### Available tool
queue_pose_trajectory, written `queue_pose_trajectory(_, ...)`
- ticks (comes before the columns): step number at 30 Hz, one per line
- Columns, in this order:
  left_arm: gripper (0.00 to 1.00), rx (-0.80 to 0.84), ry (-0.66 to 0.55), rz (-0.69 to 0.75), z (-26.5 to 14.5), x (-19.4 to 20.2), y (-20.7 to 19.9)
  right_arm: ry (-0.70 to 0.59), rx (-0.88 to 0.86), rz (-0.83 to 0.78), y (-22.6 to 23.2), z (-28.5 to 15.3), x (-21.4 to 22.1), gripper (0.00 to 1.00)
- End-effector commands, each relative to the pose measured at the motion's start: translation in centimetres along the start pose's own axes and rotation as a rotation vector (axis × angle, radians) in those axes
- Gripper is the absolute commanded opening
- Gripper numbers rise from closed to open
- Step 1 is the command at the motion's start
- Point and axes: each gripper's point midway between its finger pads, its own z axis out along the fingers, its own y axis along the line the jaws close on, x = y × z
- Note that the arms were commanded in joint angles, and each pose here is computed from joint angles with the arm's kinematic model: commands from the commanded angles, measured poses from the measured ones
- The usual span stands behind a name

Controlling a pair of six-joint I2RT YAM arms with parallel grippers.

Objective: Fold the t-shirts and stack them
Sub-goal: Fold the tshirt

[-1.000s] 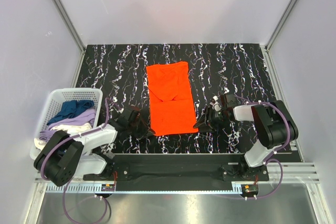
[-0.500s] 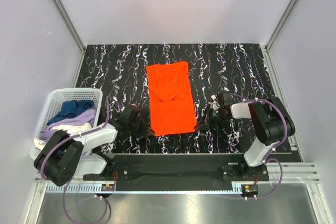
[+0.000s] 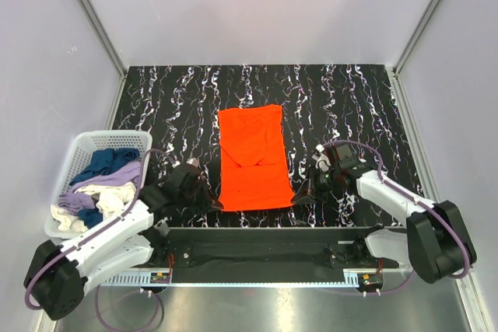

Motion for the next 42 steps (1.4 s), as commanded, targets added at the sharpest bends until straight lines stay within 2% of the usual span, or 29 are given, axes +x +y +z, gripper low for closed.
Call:
queue_pose_trajectory(1, 0.00, -0.037, -0.036, 0.032, -2.5, -1.1, -1.0, -0.003, 0.045, 0.024, 0.7, -1.2, 0.0, 0.00)
queue_pose_trajectory(5, 0.00, -0.056, -0.103, 0.093, -4.4, -5.2, -4.2, -0.063, 0.023, -0.027, 4.3, -2.2, -3.8, 0.00)
queue_pose_trajectory(7, 0.00, -0.113, -0.099, 0.100, -4.0, -7.6, -4.2, -0.072, 0.048, -0.032, 4.9, -1.9, -5.7, 0.00)
queue_pose_trajectory(8, 0.00, -0.071, -0.141, 0.115, -4.9, -9.8, -6.6, -0.115, 0.026, -0.058, 6.7, -2.6, -7.9, 0.00)
queue_pose_trajectory(10, 0.00, -0.099, -0.154, 0.126, -3.9, -13.1, -7.0, -0.110, 0.030, -0.053, 7.1, -1.9, -10.3, 0.00)
queue_pose_trajectory(11, 0.00, -0.100, -0.167, 0.128, -3.7, -14.5, -7.5, -0.147, 0.003, -0.090, 9.2, -2.5, -12.5, 0.00)
queue_pose_trajectory(12, 0.00, -0.064, -0.201, 0.143, -4.0, -16.8, -9.6, -0.130, 0.018, -0.060, 8.6, -1.6, -14.1, 0.00)
queue_pose_trajectory(14, 0.00, -0.073, -0.155, 0.136, -1.7, -19.2, -9.6, -0.177, -0.021, -0.099, 11.0, -2.4, -17.9, 0.00)
queue_pose_trajectory(15, 0.00, -0.025, -0.181, 0.152, -2.2, -21.4, -11.9, -0.159, 0.002, -0.078, 9.9, -1.4, -19.5, 0.00)
queue_pose_trajectory(16, 0.00, -0.051, -0.142, 0.150, -0.1, -22.6, -11.1, -0.164, 0.000, -0.082, 10.2, -1.3, -20.7, 0.00)
queue_pose_trajectory(17, 0.00, -0.030, -0.135, 0.166, 0.2, -23.5, -12.0, -0.204, -0.028, -0.121, 12.1, -2.2, -23.0, 0.00)
queue_pose_trajectory(18, 0.00, 0.006, -0.165, 0.192, -0.2, -25.4, -13.8, -0.172, -0.014, -0.091, 11.0, -1.0, -24.1, 0.00)
queue_pose_trajectory(20, 0.00, 0.000, -0.150, 0.214, 2.0, -27.6, -13.7, -0.203, -0.036, -0.116, 12.4, -1.5, -26.8, 0.00)
queue_pose_trajectory(21, 0.00, 0.022, -0.175, 0.225, 2.0, -29.2, -14.9, -0.174, -0.024, -0.096, 11.2, -0.2, -27.6, 0.00)
queue_pose_trajectory(23, 0.03, 0.030, -0.137, 0.202, 4.7, -30.9, -13.9, -0.204, -0.043, -0.122, 11.8, -0.4, -30.0, 0.00)
queue_pose_trajectory(25, 0.04, 0.065, -0.164, 0.184, 5.0, -33.6, -14.8, -0.173, -0.055, -0.088, 10.0, 1.3, -31.8, 0.00)
queue_pose_trajectory(26, 0.07, 0.044, -0.137, 0.164, 7.3, -34.2, -13.5, -0.201, -0.077, -0.120, 11.1, 0.8, -33.4, 0.00)
queue_pose_trajectory(27, 0.08, 0.052, -0.140, 0.157, 8.1, -35.0, -13.4, -0.157, -0.063, -0.086, 9.1, 2.9, -34.0, 0.00)
queue_pose_trajectory(29, 0.05, 0.101, -0.142, 0.125, 9.0, -36.7, -13.2, -0.199, -0.098, -0.155, 10.4, 2.8, -36.5, 0.00)
queue_pose_trajectory(31, 0.05, 0.115, -0.186, 0.108, 10.3, -38.6, -12.3, -0.185, -0.108, -0.132, 8.4, 5.0, -38.2, 0.00)
queue_pose_trajectory(32, 0.05, 0.120, -0.200, 0.109, 10.7, -39.1, -12.0, -0.232, -0.152, -0.151, 9.3, 3.9, -40.0, 0.02)
queue_pose_trajectory(34, 0.07, 0.132, -0.253, 0.103, 11.5, -41.2, -10.9, -0.252, -0.201, -0.105, 8.3, 5.2, -41.8, 0.04)
queue_pose_trajectory(35, 0.12, 0.150, -0.255, 0.094, 12.0, -41.7, -10.7, -0.260, -0.214, -0.089, 7.7, 5.6, -42.3, 0.07)
queue_pose_trajectory(36, 0.10, 0.202, -0.293, 0.110, 11.9, -43.1, -11.5, -0.287, -0.254, -0.096, 7.8, 5.9, -43.3, 0.07)
queue_pose_trajectory(37, 0.10, 0.194, -0.283, 0.079, 13.3, -43.6, -10.1, -0.294, -0.261, -0.090, 7.5, 6.4, -43.6, 0.07)
queue_pose_trajectory(38, 0.13, 0.191, -0.300, 0.078, 13.5, -44.4, -10.0, -0.301, -0.264, -0.079, 7.0, 6.8, -43.9, 0.16)
queue_pose_trajectory(39, 0.25, 0.208, -0.329, 0.087, 13.3, -45.5, -10.7, -0.318, -0.294, -0.063, 6.9, 7.6, -44.6, 0.24)
queue_pose_trajectory(40, 0.31, 0.211, -0.339, 0.063, 13.5, -46.2, -10.5, -0.325, -0.304, -0.053, 6.7, 8.0, -45.0, 0.32)
queue_pose_trajectory(42, 0.32, 0.239, -0.378, 0.066, 13.4, -47.3, -10.7, -0.365, -0.329, -0.050, 6.7, 8.3, -46.4, 0.33)
